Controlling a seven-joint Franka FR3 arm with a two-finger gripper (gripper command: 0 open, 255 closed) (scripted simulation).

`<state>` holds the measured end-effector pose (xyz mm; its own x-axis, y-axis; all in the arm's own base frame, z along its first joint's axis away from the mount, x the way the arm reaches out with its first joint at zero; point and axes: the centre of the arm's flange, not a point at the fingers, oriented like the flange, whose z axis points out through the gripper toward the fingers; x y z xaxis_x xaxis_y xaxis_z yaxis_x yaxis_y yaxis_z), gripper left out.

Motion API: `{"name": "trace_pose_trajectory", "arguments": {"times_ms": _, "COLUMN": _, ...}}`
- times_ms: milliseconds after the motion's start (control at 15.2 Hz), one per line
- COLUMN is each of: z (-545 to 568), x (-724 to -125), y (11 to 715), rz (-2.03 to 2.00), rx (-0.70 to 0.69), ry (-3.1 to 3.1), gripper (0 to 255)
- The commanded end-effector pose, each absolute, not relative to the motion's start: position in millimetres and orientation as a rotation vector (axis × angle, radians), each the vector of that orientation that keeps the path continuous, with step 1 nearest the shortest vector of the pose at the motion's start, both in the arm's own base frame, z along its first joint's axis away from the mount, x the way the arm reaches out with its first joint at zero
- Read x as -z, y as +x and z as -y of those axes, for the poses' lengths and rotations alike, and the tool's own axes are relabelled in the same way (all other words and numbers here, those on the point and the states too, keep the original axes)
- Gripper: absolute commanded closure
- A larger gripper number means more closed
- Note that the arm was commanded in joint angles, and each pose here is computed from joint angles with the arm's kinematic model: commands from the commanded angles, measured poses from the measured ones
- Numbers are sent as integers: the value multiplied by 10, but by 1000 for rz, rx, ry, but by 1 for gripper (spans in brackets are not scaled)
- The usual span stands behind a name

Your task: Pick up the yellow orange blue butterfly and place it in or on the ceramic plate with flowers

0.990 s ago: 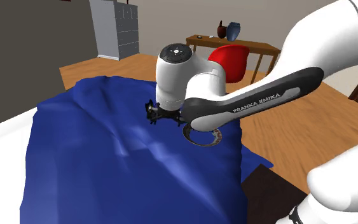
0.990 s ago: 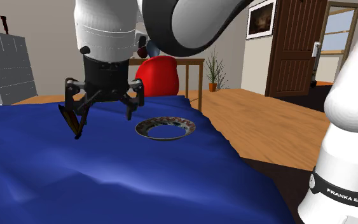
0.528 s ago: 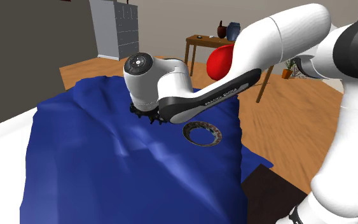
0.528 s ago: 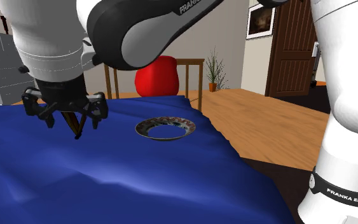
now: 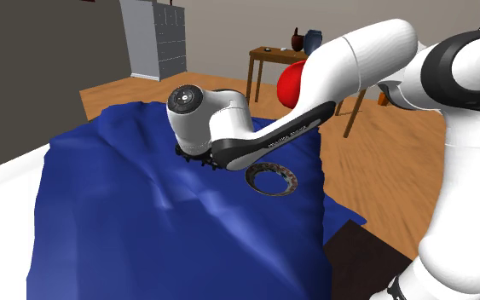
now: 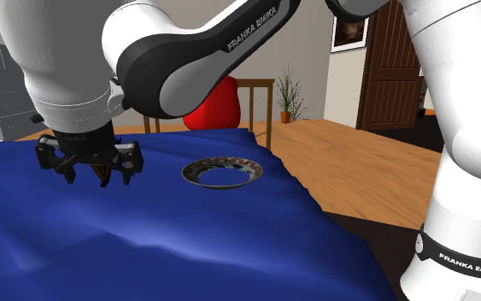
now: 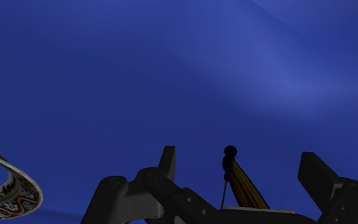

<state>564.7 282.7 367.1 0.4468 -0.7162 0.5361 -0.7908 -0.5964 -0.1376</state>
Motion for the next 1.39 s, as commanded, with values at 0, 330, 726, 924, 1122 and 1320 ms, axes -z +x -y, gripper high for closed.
{"name": "trace_pose_trajectory", "arguments": {"times_ms": 0, "z": -2817, "x": -3654, "y": 5655, "rz": 1340, "rx": -849, "ry": 2557, "gripper": 0}}
{"name": "trace_pose_trajectory", "arguments": {"times_ms": 330, "z": -2818, "x": -3655, "y": 5654, "rz": 1340, "rx": -849, "ry": 2557, "gripper": 0}}
{"name": "trace_pose_trajectory", "arguments": {"times_ms": 726, "z": -2818, "x": -3655, "y": 5654, "rz": 1340, "rx": -849, "ry": 2557, "gripper": 255}}
{"name": "trace_pose_trajectory", "arguments": {"times_ms": 924, "z": -2818, "x": -3655, "y": 5654, "rz": 1340, "rx": -849, "ry": 2557, "gripper": 255}}
{"name": "trace_pose_trajectory", "arguments": {"times_ms": 1122, "z": -2818, "x": -3707, "y": 5654, "rz": 1340, "rx": -849, "ry": 2557, "gripper": 255}}
{"name": "trace_pose_trajectory", "arguments": {"times_ms": 1320, "z": -2817, "x": -3865, "y": 5655, "rz": 1340, "rx": -849, "ry": 2557, "gripper": 255}}
